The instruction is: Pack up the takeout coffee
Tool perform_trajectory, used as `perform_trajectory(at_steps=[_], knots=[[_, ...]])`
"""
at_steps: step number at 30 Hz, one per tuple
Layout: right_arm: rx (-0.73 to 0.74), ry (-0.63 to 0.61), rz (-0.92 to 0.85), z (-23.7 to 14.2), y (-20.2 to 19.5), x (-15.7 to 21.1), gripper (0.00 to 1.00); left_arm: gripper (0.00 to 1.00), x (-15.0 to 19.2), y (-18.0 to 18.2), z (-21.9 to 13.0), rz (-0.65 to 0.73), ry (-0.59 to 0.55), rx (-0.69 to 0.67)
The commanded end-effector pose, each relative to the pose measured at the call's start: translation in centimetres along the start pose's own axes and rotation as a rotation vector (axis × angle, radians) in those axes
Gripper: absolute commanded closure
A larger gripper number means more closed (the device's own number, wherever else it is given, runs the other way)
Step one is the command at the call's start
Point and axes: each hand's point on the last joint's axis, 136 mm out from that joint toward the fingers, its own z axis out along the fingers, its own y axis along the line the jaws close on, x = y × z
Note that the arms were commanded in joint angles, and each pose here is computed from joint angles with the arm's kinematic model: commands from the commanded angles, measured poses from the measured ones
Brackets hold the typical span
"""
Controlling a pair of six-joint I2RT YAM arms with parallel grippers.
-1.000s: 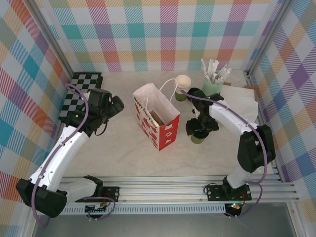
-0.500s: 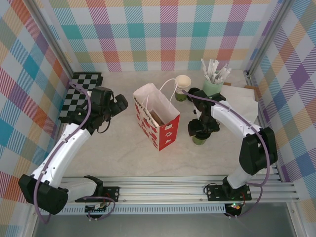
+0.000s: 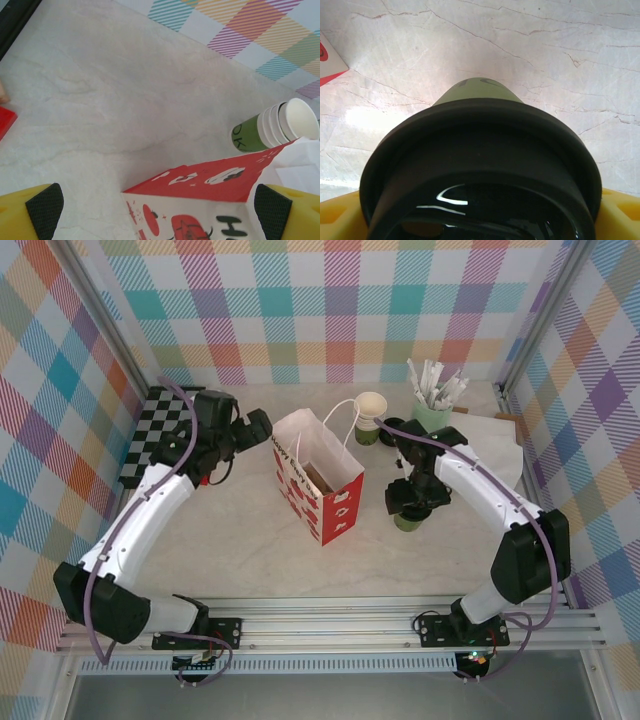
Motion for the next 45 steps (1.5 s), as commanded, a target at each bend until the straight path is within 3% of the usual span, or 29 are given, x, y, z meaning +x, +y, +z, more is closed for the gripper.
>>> perform_trajectory(at_steps=[1, 9, 13, 19, 27, 32, 39, 45], knots=[[-0.011, -0.047, 0.006, -2.4, 0.0, 0.1, 0.29, 0.0, -2.0, -0.5, 1.0, 0.014, -0.038, 0.022], [-0.037, -0.162, -0.009, -8.4, 1.2, -0.6, 0.3, 0.0, -2.9, -4.1, 5.6, 0.054, 0.043, 0.164], [-0.026, -0.236, -0.04, -12.6, 2.0, -0.8, 0.31, 0.0, -2.4, -7.1, 5.7, 0.082, 0.108, 0.307], [-0.012, -0.4, -0.046, -19.7, 2.5, -0.6, 0.32, 0.01, -2.6, -7.8, 4.8, 0.167, 0.129, 0.321], [-0.049, -0.546, -0.213, -24.9, 7.7, -1.5, 0.32, 0.14, 0.8, -8.9, 5.9, 0.258, 0.272, 0.365], [-0.135, -0.561, -0.32, -24.9, 12.1, -2.6, 0.31, 0.21, 1.8, -10.3, 6.3, 0.275, 0.3, 0.4], [-0.107, -0.518, -0.333, -21.8, 14.7, -5.1, 0.31, 0.25, 2.9, -12.0, 5.4, 0.307, 0.334, 0.462], [-0.115, -0.415, -0.363, -18.9, 16.3, -5.2, 0.31, 0.21, 1.7, -9.6, 4.9, 0.346, 0.289, 0.355]])
